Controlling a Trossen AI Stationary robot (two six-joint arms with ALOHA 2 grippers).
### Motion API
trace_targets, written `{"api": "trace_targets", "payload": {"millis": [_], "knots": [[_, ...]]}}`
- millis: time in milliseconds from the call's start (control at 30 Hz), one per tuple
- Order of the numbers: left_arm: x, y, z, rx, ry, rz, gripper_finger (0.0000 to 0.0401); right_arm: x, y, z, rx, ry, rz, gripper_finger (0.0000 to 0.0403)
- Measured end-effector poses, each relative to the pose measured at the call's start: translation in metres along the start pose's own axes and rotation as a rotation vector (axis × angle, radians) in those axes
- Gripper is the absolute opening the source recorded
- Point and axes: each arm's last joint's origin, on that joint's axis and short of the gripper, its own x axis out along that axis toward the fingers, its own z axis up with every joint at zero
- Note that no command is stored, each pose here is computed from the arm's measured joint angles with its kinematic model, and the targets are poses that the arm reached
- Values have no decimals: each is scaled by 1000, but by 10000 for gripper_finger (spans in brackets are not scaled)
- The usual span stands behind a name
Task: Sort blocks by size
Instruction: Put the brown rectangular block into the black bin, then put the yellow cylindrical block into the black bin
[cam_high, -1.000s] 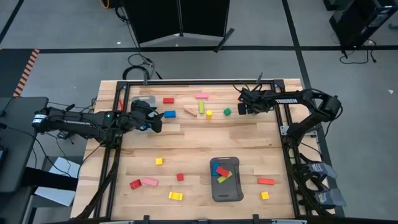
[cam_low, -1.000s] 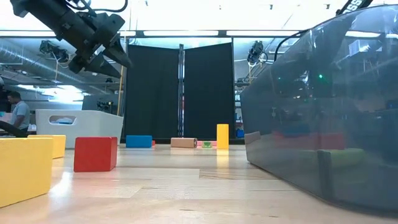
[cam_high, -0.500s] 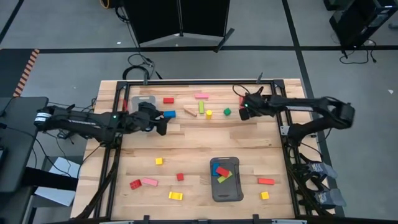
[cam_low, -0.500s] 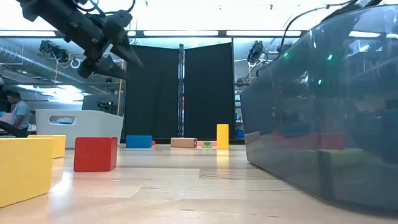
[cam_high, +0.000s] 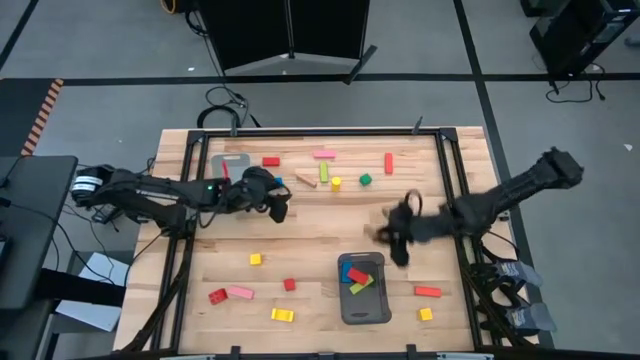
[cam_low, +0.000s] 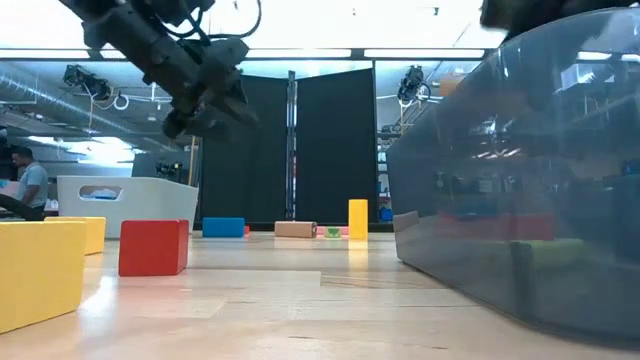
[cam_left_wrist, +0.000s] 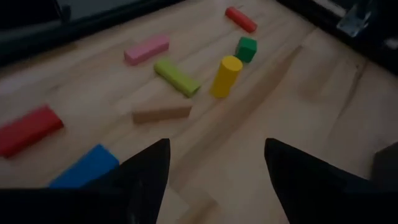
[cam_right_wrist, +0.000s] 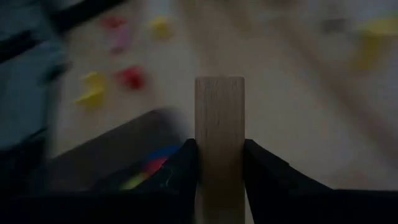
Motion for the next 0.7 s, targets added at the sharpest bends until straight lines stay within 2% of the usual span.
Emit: {"api": "trace_targets", "payload": {"millis": [167, 267, 367, 500, 600, 700], "knots": [[19, -10, 18, 114, 0, 35, 269, 14, 48, -28, -31, 42, 217, 117], [34, -17, 28, 185, 7, 56, 269, 24, 67, -44, -38, 62, 284, 162], [51, -24, 39, 250, 18, 65, 269, 36, 80, -54, -37, 105, 271, 223], [78, -34, 49, 303, 70, -1, 269, 49, 90, -58, -51, 133, 246, 291], [98, -44, 53, 367, 97, -38, 269, 52, 96, -55, -75, 125, 249, 322], [116, -53, 54, 500, 122, -60, 269, 45, 103, -50, -101, 68, 251, 335]]}}
